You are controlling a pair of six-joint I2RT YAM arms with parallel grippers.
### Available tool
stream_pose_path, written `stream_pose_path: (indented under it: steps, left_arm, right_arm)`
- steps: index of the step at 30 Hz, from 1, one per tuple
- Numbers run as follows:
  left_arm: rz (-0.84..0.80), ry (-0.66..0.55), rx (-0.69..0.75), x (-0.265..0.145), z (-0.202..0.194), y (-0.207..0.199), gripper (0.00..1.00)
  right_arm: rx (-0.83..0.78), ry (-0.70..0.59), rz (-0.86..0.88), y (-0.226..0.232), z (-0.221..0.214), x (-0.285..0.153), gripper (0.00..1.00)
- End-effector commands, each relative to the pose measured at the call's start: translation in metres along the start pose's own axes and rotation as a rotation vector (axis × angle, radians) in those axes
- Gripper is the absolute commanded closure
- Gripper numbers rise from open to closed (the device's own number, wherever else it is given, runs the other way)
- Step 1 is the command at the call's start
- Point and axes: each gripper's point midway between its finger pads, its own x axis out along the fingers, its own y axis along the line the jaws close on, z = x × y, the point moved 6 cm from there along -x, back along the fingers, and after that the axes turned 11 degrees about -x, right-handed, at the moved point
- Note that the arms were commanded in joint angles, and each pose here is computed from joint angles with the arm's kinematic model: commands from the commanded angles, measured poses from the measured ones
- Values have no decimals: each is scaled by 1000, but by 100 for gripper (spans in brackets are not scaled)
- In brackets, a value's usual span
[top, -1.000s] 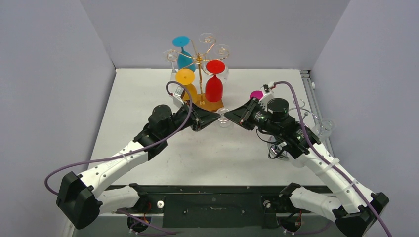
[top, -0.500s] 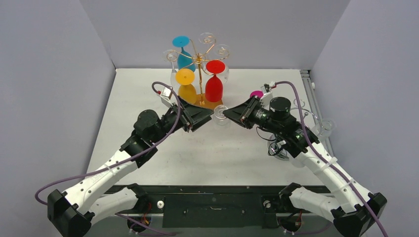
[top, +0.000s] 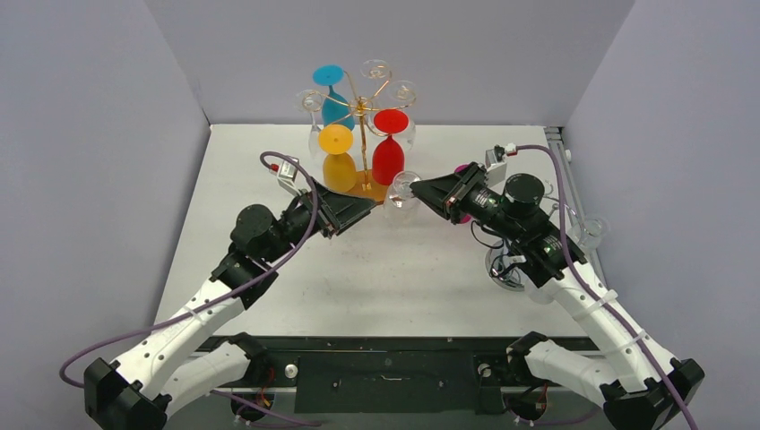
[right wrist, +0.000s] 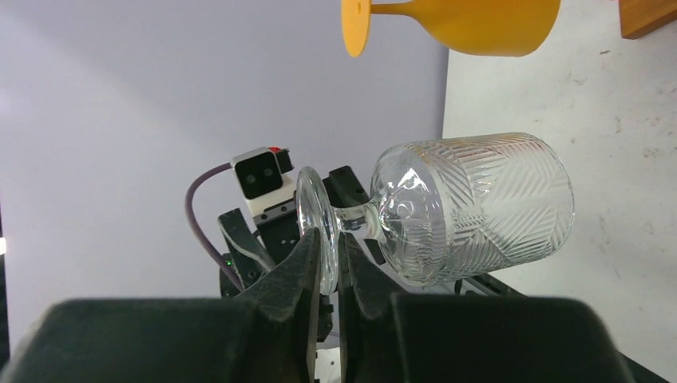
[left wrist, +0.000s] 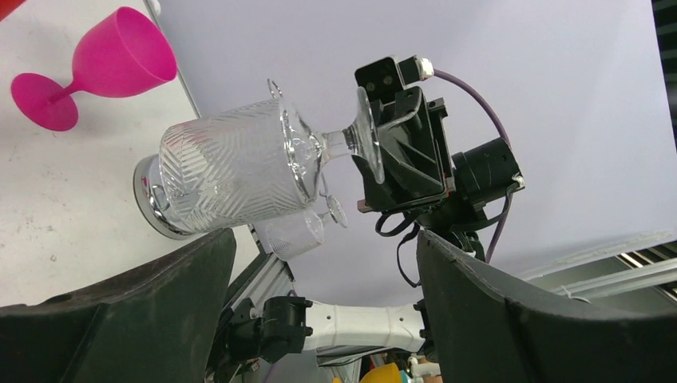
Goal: Take the wine glass off the wine glass rack
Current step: Place the wine glass at the center of the board.
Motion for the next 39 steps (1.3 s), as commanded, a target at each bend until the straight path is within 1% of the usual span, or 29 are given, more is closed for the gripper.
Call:
stream_pose_path:
  steps: [1, 7, 11, 15, 16, 23, 28, 31, 33, 35, 36, 39]
  left_arm:
    - [-142, 46, 61, 2, -1, -17, 19]
    - [-219, 81, 49, 6, -3, -19, 19]
    - [-244, 86, 40, 5, -4, -17, 19]
    - [-312, 94, 37, 5, -4, -25, 19]
    - [-350, 95, 44, 4, -4, -31, 19]
    - [-458, 120, 12, 6, -4, -43, 21]
    - [-554, 128, 7, 5, -4, -53, 22]
    - [-624, 138, 8, 4, -4, -63, 25]
    - [-661, 149, 12, 4, -6, -70, 28]
    - [-699, 158, 22, 5, -8, -78, 34]
    - [-716, 161, 25, 6, -8, -82, 39]
    - [-767, 172, 35, 6, -11, -93, 47]
  right_arm:
    - [2, -84, 239, 65, 18, -27, 100]
    - [71, -83, 316, 78, 20, -34, 100]
    - [89, -86, 348, 84, 20, -40, 100]
    - [105, -93, 372, 87, 21, -43, 100]
    - [109, -92, 374, 87, 21, -43, 100]
    - [140, -89, 422, 96, 22, -50, 100]
    - [196, -46, 481, 101, 17, -49, 100]
    - [209, -32, 504, 104, 15, -50, 100]
    - [213, -32, 507, 105, 15, -51, 100]
    - [216, -27, 510, 105, 14, -50, 100]
    - [219, -25, 511, 105, 13, -50, 100]
    - [225, -21, 509, 103, 12, -50, 100]
